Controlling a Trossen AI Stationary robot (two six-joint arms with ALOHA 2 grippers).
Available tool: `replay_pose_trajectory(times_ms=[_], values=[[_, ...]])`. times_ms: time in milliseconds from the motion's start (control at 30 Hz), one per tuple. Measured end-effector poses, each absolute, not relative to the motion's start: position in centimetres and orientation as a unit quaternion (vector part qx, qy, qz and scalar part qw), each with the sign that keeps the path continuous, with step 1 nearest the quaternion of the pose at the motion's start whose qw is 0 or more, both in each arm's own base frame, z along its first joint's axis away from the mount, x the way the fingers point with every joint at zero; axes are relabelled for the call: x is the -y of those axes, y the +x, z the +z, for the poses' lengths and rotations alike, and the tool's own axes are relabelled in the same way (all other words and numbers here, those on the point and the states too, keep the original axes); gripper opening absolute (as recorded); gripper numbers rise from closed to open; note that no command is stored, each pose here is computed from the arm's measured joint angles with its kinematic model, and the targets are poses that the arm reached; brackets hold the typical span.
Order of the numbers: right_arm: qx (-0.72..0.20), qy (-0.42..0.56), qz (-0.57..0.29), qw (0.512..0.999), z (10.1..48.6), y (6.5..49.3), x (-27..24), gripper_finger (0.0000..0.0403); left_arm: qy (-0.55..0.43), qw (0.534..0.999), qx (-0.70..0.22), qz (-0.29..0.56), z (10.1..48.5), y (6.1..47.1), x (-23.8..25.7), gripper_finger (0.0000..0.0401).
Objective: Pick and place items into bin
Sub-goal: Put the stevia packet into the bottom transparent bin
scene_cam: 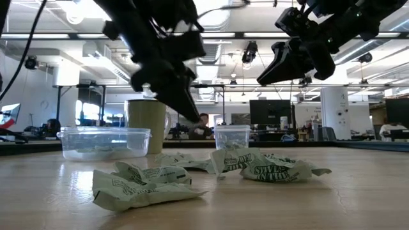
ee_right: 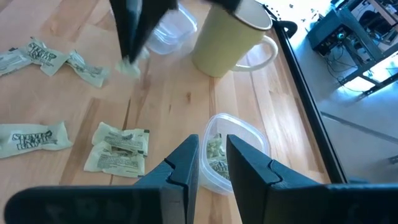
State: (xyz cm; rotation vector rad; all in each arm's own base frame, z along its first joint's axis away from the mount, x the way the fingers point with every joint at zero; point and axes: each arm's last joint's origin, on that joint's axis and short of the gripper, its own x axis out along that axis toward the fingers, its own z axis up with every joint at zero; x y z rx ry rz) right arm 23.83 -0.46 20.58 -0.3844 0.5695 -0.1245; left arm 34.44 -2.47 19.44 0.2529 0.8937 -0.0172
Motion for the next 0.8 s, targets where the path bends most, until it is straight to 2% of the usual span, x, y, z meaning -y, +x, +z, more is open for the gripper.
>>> replay_pose_trajectory(times_ms=[367,800], values=[[-0.29,-0.173,-0.064,0.939,20.3,23.7,0.5,0.0073,0.125,0.86,-0.491,0.067,20.8,29.1,5.2,0.0001],[-0.294,-0.17,-0.064,0.938,20.0,23.5,0.5,0.0073,0.05,0.866,-0.482,0.122,19.7,23.1,4.0,0.0001]])
